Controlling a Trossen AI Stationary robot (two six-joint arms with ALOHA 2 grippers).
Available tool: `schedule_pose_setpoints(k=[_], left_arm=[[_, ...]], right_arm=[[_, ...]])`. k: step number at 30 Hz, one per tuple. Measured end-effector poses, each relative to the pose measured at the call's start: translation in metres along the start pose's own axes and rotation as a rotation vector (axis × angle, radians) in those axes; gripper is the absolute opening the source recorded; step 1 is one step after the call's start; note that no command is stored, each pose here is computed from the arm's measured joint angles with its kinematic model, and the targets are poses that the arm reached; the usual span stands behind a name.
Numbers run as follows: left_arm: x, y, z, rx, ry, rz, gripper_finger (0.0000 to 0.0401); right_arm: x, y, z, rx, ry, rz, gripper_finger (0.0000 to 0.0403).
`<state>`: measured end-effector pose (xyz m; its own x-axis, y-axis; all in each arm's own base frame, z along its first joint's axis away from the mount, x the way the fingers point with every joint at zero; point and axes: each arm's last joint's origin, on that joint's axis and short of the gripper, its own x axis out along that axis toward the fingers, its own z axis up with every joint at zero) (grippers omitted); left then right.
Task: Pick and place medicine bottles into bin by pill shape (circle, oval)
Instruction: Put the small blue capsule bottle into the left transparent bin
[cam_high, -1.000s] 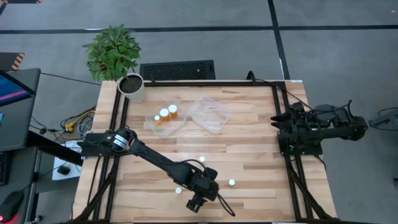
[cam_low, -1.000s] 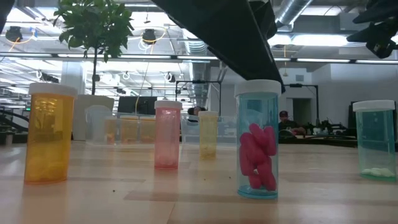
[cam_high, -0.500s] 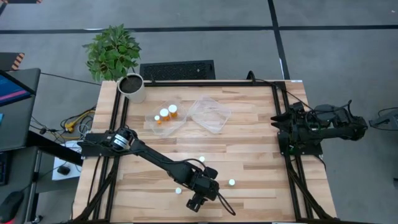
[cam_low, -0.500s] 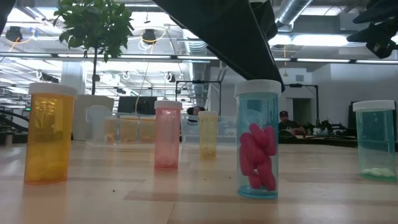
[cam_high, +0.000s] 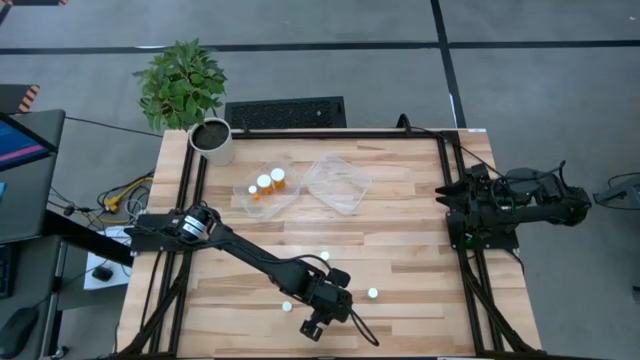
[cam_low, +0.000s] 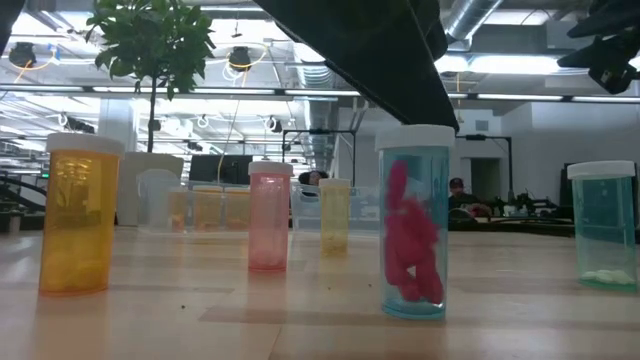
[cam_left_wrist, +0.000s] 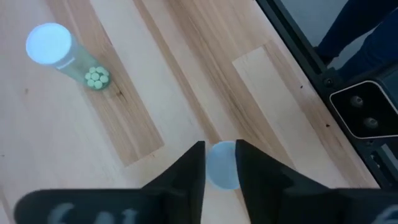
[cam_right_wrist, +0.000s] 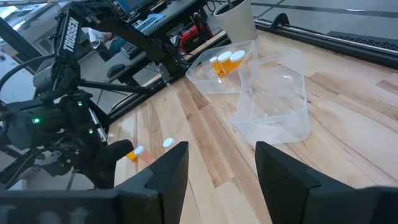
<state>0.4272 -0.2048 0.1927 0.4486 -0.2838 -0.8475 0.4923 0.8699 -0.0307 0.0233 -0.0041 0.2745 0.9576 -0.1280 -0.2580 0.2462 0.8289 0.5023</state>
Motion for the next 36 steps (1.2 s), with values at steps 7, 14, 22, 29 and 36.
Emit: schedule_pose_setpoints(k=[7,14,22,29,36], left_arm=[[-0.0002,0.0013,-0.0001,-0.003,0.000,0.002,0.0047],[-0.0002,0.0014,-0.0001,-0.004,0.001,0.006,0.0028],[-0.0004,0.0017,-0.0004,-0.006,0.004,0.019,0.0019],[-0.0011,0.0029,-0.0010,-0.019,0.012,0.036,0.0044],[-0.0069,0.0036,-0.0003,-0.059,0.050,0.060,0.0109]], right_arm=[[0.0000,0.0000,0.0000,0.000,0.000,0.000,0.0196],[0.0000,0.0000,0.0000,0.000,0.000,0.000,0.0195],[0.0000,0.0000,0.0000,0.000,0.000,0.000,0.0196],[0.0000,0.0000,0.0000,0.000,0.000,0.000,0.0195],[0.0000,0.0000,0.0000,0.000,0.000,0.000,0.0196]])
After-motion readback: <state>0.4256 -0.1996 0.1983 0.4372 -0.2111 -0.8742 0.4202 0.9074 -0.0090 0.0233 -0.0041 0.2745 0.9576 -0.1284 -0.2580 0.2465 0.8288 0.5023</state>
